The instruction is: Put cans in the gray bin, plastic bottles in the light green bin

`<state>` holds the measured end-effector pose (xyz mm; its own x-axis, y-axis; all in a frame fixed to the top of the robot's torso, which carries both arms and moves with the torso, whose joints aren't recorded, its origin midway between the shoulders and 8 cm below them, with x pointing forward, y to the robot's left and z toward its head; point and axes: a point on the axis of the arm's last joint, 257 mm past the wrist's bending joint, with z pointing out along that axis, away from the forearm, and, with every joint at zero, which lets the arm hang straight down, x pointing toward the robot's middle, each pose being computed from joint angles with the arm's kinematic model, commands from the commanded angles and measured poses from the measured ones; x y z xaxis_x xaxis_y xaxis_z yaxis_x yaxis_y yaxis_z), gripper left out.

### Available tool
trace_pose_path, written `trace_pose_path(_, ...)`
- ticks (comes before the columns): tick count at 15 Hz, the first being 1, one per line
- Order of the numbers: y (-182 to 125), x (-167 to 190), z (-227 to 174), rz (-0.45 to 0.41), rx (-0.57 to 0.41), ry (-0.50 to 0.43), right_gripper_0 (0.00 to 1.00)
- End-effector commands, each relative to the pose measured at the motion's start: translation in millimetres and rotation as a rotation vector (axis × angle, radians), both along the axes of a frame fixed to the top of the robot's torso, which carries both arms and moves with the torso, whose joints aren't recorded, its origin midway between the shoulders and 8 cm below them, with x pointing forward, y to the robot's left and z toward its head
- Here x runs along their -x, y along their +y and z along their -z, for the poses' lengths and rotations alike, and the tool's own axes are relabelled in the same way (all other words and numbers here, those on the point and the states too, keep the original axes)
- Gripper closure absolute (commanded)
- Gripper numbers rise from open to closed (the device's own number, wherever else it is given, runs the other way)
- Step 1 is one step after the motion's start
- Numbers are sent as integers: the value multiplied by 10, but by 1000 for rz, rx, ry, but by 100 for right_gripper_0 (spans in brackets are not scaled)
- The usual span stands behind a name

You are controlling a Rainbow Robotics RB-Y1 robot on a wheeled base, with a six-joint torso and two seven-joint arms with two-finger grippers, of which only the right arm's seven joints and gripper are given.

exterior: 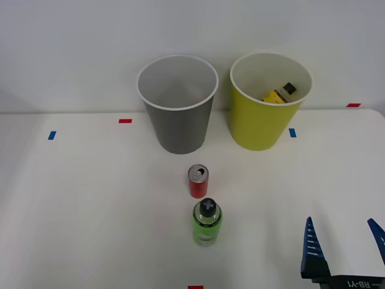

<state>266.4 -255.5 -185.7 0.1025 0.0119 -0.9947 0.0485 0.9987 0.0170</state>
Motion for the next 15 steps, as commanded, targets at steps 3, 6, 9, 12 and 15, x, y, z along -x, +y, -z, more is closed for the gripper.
trace_pose_path(3, -38, 428, 139, -47, -166, -8, 0)
trace_pose_path(6, -20, 586, 317, -113, -200, -52, 0)
trace_pose_path(9, 74, 882, 400, -157, -163, -93, 0)
trace_pose_path(12, 127, 1105, 562, -178, -114, -88, 0)
trace_pose_path(15, 178, 1246, 682, -179, -12, -78, 0)
